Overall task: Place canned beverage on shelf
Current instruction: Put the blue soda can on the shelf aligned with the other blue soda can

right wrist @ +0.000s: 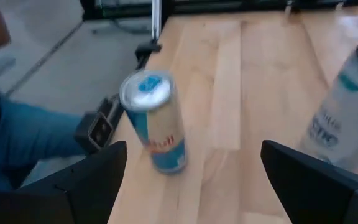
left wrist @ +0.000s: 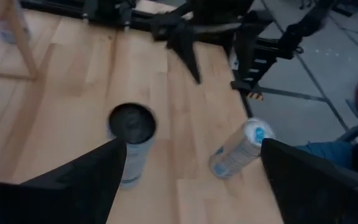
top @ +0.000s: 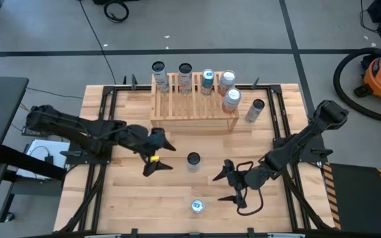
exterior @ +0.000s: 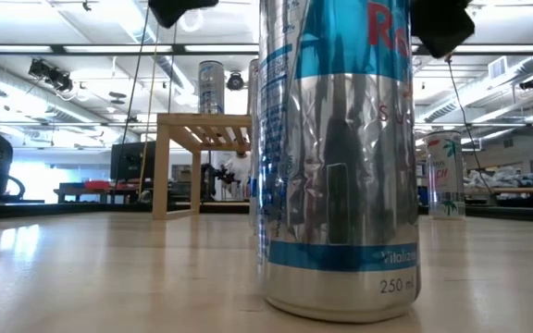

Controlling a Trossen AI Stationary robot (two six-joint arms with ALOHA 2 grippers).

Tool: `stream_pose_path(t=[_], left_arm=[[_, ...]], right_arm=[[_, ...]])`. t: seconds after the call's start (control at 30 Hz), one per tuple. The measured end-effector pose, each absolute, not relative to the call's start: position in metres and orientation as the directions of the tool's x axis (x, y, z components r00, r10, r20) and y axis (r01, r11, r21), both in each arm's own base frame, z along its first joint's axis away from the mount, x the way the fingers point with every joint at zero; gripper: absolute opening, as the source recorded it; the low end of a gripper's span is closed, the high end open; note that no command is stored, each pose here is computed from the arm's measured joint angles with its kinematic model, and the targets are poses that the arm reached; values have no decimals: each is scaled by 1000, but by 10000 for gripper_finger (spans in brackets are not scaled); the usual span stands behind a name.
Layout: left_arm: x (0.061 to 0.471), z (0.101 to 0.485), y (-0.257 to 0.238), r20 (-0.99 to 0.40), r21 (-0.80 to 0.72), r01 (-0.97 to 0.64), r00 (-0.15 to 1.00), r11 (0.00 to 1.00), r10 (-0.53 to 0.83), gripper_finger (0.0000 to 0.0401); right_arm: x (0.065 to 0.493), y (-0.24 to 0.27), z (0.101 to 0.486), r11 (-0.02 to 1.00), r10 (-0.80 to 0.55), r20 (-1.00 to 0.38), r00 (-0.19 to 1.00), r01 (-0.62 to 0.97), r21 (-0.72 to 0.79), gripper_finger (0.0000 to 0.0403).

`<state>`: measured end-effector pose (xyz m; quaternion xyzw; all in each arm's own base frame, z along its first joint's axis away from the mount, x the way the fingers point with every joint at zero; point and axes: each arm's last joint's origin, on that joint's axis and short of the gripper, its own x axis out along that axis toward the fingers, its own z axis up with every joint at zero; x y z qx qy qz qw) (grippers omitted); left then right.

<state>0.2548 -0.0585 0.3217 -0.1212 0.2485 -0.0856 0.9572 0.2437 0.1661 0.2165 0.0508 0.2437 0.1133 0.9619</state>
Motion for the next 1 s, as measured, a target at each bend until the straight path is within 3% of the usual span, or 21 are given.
stream_pose_path(t=[0.17,0.37,0.6,1.0], left_arm=[[252,323,-73,-442,-269,116,867,956,-230,373],[248,323,-85,-436,-232,18,892,973,-120,373],[245,323,-93,-430,-225,34,893,974,-131,373],[245,323,-92,-428,-241,10,896,971,-115,373]], right_arm=[[252,174,203,954,299,-463,834,-256,156,380],[258,173,197,946,324,-470,821,-280,162,380],[263,176,199,930,366,-410,835,-340,138,380],[265,177,195,928,355,-417,837,-261,265,380]])
